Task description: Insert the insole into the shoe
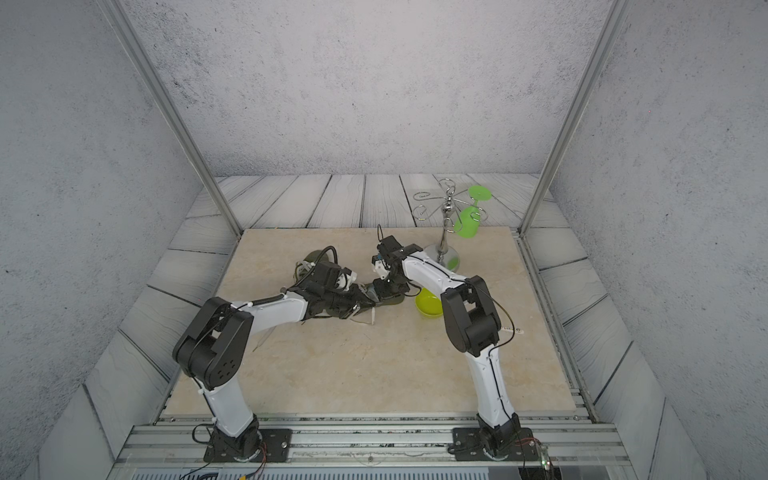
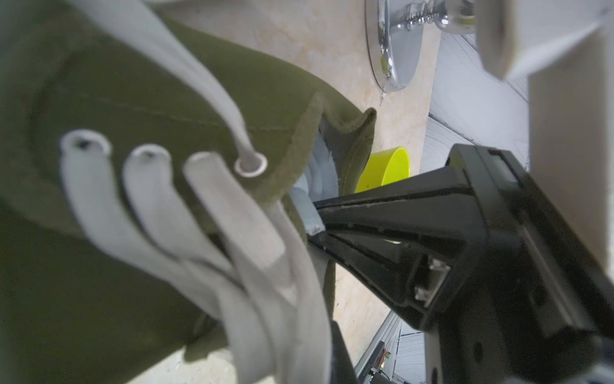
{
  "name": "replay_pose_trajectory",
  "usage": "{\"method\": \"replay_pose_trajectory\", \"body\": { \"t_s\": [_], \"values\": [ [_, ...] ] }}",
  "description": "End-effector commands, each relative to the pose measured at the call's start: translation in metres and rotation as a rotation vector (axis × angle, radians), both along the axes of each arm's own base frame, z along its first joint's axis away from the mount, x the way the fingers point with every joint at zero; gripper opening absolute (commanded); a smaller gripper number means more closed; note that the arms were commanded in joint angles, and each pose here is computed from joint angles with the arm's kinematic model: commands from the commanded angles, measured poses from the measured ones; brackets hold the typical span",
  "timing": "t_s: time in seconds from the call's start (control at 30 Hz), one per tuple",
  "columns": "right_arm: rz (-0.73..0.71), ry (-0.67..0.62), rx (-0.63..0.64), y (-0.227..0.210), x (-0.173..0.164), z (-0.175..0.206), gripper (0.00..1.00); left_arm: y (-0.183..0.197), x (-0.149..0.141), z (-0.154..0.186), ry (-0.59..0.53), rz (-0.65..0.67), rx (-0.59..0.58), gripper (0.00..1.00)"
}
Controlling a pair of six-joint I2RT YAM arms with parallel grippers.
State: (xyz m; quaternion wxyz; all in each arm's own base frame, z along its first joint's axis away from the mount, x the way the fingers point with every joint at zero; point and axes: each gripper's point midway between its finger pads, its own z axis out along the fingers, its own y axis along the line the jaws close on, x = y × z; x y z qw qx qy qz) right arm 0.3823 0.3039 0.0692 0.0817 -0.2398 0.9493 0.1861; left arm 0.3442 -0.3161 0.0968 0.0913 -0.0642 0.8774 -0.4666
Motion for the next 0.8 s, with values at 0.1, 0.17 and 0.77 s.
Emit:
{"method": "replay_pose_trajectory", "body": {
  "t_s": [0.1, 0.17, 0.77],
  "values": [
    [-0.004, 0.061, 0.042, 0.02, -0.001, -0.029, 0.0, -0.021, -0.004, 0.03, -0.057, -0.099, -0.105, 0.0],
    [0.05, 0.049, -0.028, 0.013, -0.007, -0.032, 0.0, -0.015, -0.006, 0.027, -0.057, -0.096, -0.083, 0.0],
    [0.199, -0.053, -0.3, -0.051, -0.031, -0.018, 0.21, 0.042, 0.019, 0.023, -0.09, -0.048, 0.061, 0.0]
  ]
}}
